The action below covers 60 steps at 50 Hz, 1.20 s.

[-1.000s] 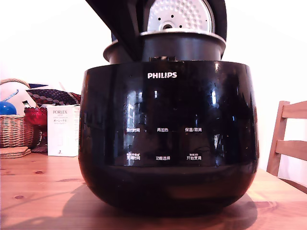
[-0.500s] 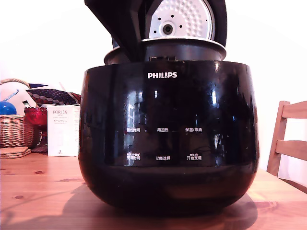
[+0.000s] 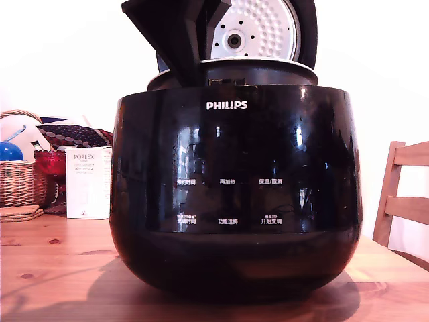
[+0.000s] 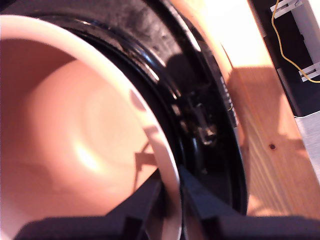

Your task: Place the pot you are holding inside the rice cooker

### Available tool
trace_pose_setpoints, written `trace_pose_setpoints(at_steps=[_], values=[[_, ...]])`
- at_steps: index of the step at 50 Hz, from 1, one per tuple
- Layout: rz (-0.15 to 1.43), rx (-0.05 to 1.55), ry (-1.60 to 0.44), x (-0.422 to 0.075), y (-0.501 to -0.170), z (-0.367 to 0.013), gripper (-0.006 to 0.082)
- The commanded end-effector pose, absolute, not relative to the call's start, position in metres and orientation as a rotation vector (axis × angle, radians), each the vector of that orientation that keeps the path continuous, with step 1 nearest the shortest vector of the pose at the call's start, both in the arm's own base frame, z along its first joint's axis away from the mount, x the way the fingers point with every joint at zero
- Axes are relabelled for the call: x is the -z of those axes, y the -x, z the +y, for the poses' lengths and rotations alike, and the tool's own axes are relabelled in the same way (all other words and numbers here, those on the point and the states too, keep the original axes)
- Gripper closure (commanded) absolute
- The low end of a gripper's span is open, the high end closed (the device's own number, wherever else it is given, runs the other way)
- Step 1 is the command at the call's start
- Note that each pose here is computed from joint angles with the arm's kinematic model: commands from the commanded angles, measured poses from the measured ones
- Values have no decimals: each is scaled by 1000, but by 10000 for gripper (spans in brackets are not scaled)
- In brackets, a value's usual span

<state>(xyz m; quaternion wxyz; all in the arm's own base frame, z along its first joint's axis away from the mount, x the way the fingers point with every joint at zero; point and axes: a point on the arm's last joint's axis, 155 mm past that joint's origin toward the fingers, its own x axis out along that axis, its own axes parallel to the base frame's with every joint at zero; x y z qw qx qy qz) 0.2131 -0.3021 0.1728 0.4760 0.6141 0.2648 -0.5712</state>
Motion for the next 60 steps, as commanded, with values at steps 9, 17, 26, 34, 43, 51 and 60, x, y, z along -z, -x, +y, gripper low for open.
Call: trace_pose_setpoints(at_steps=[9,17,26,34,43,51,60], values=[[638,1440,-1510,-172,-201,-309,735],[637,1425,-1519,-173,-204,-308,670],[637,1406,-1532,-173,-207,-307,670],[637,1386,-1536,-175,-212,-305,667],[635,1366,-1535,-179,-217,-304,667],[605,1341,-1527,-192,-223,-307,667],[585,1328,-1511,-208,-224,-308,668]])
